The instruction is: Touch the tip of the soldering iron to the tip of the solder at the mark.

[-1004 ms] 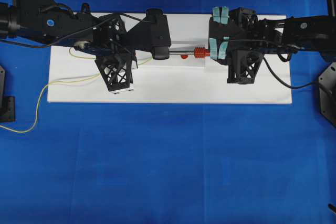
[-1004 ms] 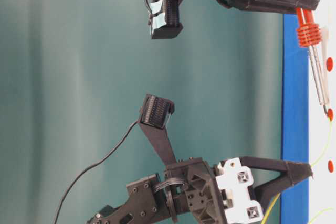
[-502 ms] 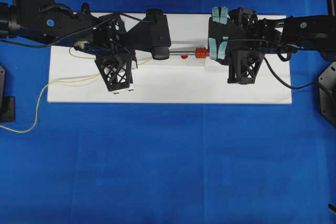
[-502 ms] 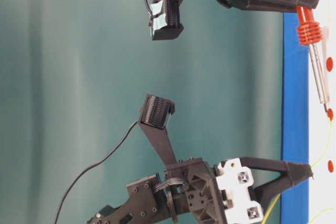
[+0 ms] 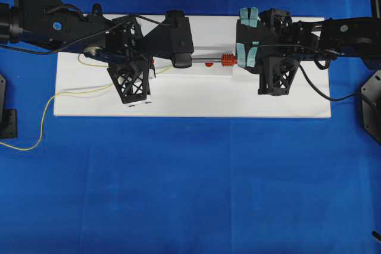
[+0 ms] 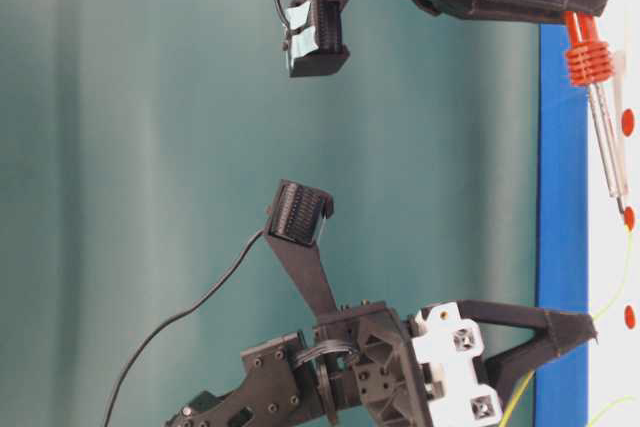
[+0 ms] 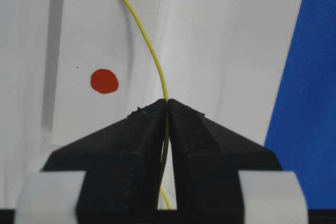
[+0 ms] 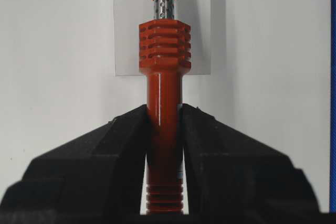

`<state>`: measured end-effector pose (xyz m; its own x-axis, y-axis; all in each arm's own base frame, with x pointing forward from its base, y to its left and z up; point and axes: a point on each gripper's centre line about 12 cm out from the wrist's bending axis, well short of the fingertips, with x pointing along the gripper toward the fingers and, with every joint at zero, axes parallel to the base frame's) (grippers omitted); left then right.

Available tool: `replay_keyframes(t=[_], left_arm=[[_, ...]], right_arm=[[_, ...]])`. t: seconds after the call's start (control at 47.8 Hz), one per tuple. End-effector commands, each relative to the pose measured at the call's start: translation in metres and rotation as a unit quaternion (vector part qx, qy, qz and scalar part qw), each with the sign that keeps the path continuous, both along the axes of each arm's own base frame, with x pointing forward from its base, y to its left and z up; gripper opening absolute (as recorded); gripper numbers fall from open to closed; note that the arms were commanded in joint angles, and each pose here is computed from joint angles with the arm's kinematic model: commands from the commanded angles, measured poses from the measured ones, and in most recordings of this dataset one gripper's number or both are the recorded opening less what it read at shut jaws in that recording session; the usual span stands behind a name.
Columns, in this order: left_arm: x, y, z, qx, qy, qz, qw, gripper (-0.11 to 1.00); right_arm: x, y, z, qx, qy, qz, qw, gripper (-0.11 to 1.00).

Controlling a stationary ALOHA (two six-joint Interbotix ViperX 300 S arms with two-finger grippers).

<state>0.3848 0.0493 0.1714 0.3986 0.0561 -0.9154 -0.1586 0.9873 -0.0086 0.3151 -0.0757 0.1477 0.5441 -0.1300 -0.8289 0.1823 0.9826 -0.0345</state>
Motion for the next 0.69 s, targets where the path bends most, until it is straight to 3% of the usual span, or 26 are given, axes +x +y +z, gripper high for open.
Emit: replay_keyframes(t=[0.0,0.669], left_arm=[[0.006,0.0003,0.0131,0.003,-0.02,-0.002,0.9998,0.02],[0.0071,0.0004,0.014,0.008,-0.021,-0.011,0.9997,0.02]], right_arm=[[0.0068,-0.0017,0.0102,-0.005,-0.017,0.0,0.9998,0.06],[0.0075,-0.0019,0.0117,-0.005,-0.019,0.0,0.9998,0.06]])
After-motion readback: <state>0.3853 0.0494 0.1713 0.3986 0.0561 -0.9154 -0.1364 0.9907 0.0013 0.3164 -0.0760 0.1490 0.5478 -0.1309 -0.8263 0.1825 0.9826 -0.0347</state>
